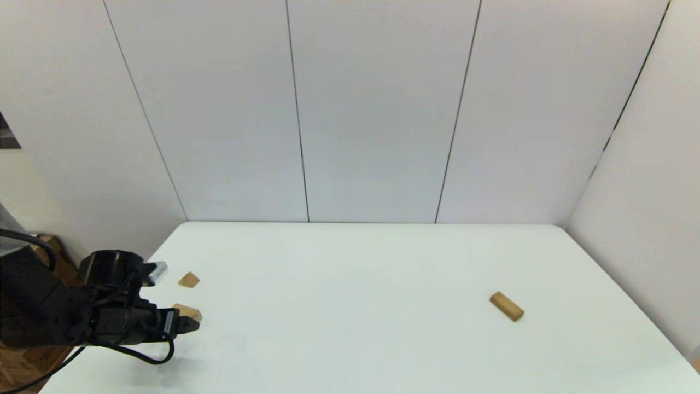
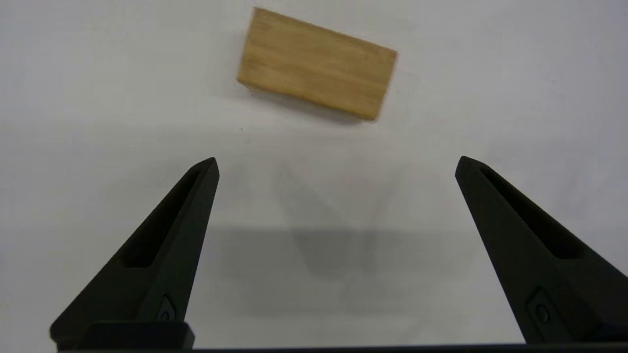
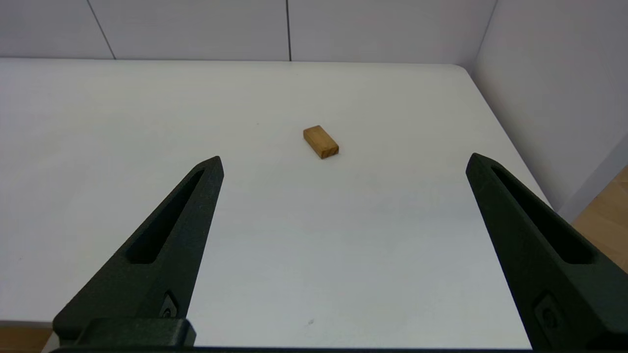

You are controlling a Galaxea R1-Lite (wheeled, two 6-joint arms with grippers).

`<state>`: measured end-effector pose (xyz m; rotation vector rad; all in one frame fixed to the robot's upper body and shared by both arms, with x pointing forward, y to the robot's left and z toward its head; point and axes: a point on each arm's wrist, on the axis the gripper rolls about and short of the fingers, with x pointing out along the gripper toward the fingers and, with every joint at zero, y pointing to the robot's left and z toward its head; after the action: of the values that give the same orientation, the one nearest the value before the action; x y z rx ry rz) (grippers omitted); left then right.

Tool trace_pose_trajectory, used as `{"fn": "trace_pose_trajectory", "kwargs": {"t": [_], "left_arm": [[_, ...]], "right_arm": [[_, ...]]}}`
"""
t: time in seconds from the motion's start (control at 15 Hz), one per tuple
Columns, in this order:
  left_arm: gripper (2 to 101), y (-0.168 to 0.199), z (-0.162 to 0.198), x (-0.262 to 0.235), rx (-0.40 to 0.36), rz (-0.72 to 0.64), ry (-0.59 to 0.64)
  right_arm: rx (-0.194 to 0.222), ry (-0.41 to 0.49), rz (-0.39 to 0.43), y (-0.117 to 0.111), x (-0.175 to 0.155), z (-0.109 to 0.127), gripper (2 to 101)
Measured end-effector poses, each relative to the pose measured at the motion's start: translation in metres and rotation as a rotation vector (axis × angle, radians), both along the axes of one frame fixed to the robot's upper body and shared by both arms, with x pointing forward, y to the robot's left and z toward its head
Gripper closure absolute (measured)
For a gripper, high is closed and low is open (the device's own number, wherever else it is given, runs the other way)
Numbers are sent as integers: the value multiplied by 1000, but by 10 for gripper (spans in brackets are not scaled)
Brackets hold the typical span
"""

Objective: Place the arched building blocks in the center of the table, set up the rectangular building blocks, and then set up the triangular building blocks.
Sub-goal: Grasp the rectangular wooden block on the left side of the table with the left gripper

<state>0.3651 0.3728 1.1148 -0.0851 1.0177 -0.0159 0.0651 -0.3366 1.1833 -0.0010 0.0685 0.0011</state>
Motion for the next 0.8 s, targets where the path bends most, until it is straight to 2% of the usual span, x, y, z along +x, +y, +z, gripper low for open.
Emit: {"fn": "trace_pose_trajectory", "kwargs": {"t": [0.47, 0.8], "left_arm": [[54, 7, -7, 25, 27, -37, -25], [54, 7, -13, 36, -1, -61, -34]], "right_arm": [[0, 0, 0, 0, 0, 0, 43], [0, 0, 0, 0, 0, 0, 43]]}}
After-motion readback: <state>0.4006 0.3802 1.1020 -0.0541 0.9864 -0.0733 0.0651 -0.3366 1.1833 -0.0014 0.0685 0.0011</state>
